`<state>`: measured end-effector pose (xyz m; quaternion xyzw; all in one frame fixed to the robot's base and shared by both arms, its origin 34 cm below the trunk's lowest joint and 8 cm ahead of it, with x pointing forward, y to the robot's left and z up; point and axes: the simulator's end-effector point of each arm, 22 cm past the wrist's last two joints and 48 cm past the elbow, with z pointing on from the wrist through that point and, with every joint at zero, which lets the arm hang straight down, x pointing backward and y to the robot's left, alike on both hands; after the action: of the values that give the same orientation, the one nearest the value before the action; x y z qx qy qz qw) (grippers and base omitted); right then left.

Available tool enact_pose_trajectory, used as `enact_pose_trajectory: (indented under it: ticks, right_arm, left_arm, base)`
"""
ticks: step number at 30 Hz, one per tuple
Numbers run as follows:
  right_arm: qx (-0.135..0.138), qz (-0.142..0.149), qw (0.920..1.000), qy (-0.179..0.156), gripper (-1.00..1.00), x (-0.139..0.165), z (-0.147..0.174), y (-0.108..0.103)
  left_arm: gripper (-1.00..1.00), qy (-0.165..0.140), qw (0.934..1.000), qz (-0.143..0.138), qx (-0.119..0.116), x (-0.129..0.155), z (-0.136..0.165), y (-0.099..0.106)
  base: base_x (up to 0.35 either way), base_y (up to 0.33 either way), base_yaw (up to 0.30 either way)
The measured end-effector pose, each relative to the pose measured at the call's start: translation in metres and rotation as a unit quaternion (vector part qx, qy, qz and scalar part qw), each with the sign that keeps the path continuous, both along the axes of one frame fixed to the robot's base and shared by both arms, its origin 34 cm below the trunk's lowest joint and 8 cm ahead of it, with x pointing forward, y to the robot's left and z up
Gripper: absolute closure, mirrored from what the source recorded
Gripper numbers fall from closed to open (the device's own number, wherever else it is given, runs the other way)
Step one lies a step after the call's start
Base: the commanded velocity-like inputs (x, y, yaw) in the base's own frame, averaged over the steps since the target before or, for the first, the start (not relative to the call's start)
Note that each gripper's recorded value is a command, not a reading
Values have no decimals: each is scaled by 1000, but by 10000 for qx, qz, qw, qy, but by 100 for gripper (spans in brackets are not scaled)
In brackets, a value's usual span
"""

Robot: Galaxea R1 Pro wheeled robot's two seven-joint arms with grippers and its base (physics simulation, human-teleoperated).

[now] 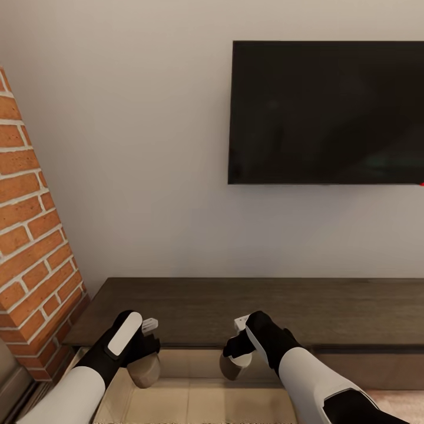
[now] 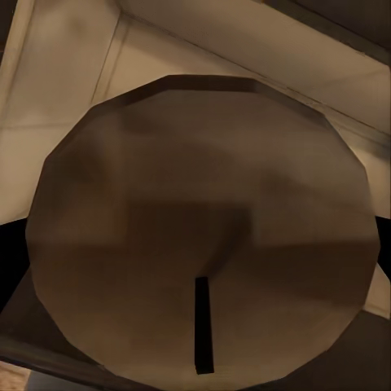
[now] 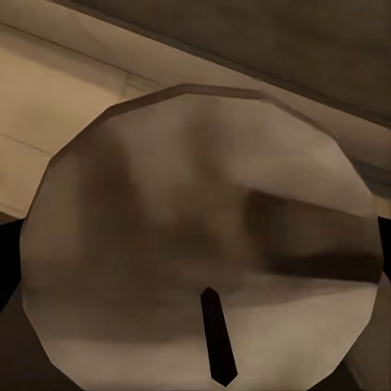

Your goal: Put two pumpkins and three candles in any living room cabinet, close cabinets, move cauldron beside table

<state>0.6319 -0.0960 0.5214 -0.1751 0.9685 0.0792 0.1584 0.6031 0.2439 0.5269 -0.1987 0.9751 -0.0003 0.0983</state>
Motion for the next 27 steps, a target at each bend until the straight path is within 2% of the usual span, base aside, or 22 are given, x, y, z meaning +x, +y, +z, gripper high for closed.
enact_pose_trajectory:
  ticks: [13, 23, 25, 27]
  right_arm:
    - [0, 0, 10000, -1, 100, -5, -27, 0]
    - [29, -15, 10000, 11, 100, -10, -49, 1]
    - [58, -43, 10000, -8, 100, -10, -50, 3]
    - [31, -54, 9999, -104, 100, -5, -48, 1]
  left_arm:
    - [100, 1, 10000, 1, -5, -5, -27, 0]
    - [100, 5, 10000, -19, 16, -10, -48, 1]
    - [100, -73, 9999, 7, -131, -4, -46, -11]
    - [100, -10, 9999, 59, -124, -11, -54, -8]
  base:
    - [0, 4, 0]
    - [0, 198, 0]
    - [0, 0, 0]
    - [-33, 0, 0]
